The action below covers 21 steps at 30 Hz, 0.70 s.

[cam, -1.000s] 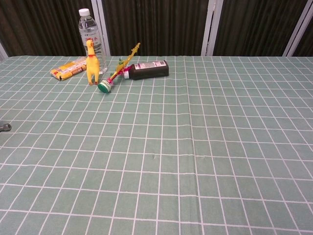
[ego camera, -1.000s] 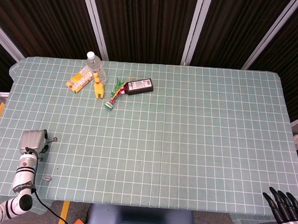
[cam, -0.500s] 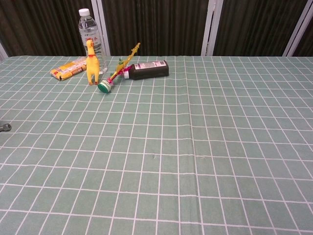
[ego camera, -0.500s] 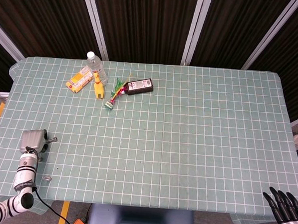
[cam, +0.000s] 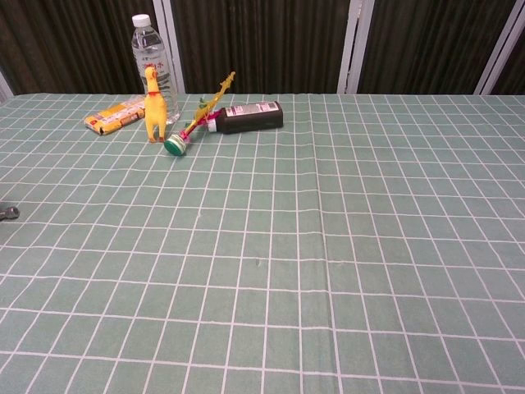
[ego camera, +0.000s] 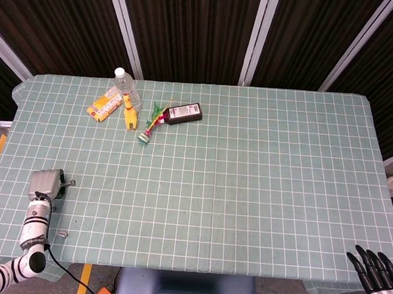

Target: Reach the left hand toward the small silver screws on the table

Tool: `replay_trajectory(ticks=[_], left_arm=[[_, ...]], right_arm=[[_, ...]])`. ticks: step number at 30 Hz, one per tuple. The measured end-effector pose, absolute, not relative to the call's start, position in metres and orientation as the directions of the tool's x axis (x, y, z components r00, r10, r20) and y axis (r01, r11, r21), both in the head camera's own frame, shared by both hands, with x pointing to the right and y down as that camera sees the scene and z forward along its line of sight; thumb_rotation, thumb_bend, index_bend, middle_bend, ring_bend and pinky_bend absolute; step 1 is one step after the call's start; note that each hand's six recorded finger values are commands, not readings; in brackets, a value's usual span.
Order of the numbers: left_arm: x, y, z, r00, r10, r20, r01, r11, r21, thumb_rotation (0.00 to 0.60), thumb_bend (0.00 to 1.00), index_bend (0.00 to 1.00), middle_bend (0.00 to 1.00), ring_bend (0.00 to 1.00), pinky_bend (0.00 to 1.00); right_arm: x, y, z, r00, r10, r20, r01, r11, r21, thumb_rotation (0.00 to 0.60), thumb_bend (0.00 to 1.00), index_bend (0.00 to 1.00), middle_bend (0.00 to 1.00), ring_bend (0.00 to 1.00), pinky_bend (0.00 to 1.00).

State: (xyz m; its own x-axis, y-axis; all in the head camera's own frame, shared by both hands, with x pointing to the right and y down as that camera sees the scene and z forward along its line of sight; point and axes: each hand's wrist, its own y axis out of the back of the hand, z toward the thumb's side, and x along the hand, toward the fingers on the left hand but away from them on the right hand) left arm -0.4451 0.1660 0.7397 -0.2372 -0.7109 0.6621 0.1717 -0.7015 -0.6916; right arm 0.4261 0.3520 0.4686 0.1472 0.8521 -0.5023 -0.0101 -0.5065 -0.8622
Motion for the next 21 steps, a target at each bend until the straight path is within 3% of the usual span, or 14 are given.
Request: replay_trajectory(ticks=[21], left_arm=[[-0.443,0.156,0.720,-0.208,-0.755,0.621,0.202,-0.655,-0.729,0.600,0.42,0.54,1.00,1.00,1.00]], right_arm=[[0.426,0.352,0.469,0.147,0.850,-0.506,-0.013,-0.510,-0.860,0.600,0.18,0.00,0.00,0.00,0.00]])
